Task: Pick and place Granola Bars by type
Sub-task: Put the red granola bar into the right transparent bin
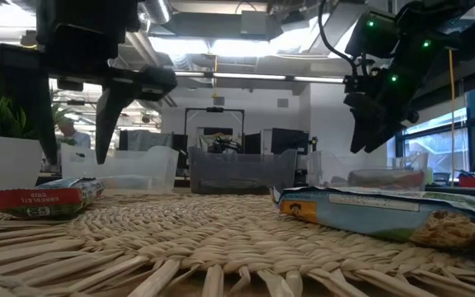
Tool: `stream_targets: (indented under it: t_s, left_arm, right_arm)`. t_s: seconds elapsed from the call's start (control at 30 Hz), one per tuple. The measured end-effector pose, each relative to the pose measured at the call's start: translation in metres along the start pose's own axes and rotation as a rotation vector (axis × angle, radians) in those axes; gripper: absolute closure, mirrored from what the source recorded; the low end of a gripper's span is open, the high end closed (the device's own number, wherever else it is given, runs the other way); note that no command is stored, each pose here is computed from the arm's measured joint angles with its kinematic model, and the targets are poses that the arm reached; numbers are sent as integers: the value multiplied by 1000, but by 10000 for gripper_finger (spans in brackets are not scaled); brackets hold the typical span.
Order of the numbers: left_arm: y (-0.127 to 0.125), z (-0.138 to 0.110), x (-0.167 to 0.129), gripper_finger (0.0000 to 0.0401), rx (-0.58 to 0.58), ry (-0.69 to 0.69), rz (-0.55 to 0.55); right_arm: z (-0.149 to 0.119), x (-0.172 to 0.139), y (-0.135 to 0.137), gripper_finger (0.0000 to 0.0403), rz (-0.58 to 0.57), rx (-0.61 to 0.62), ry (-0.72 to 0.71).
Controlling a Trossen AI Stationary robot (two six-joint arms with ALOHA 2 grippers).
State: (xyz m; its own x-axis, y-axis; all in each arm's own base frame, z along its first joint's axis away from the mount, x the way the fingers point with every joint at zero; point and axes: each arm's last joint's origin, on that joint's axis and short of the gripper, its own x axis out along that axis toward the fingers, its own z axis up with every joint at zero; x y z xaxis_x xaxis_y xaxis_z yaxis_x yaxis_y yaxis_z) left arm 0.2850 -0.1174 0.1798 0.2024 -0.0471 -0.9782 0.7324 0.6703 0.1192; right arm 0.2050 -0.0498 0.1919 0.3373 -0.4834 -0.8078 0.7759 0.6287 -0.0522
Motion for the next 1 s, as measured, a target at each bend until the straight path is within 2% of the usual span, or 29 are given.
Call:
stream_targets:
  t_s: [0.23, 0.57, 1.0]
  left_arm:
    - [2, 2, 12, 238, 2, 15, -6]
    - [3, 2, 29, 242, -54, 61, -32]
    - [3, 1, 31, 294, -61, 66, -39]
  right_arm:
    - [0, 0, 1, 152, 27, 15, 17]
    - [0, 0, 1, 152, 36, 17, 18]
    - [0, 0, 1, 152, 37, 18, 16]
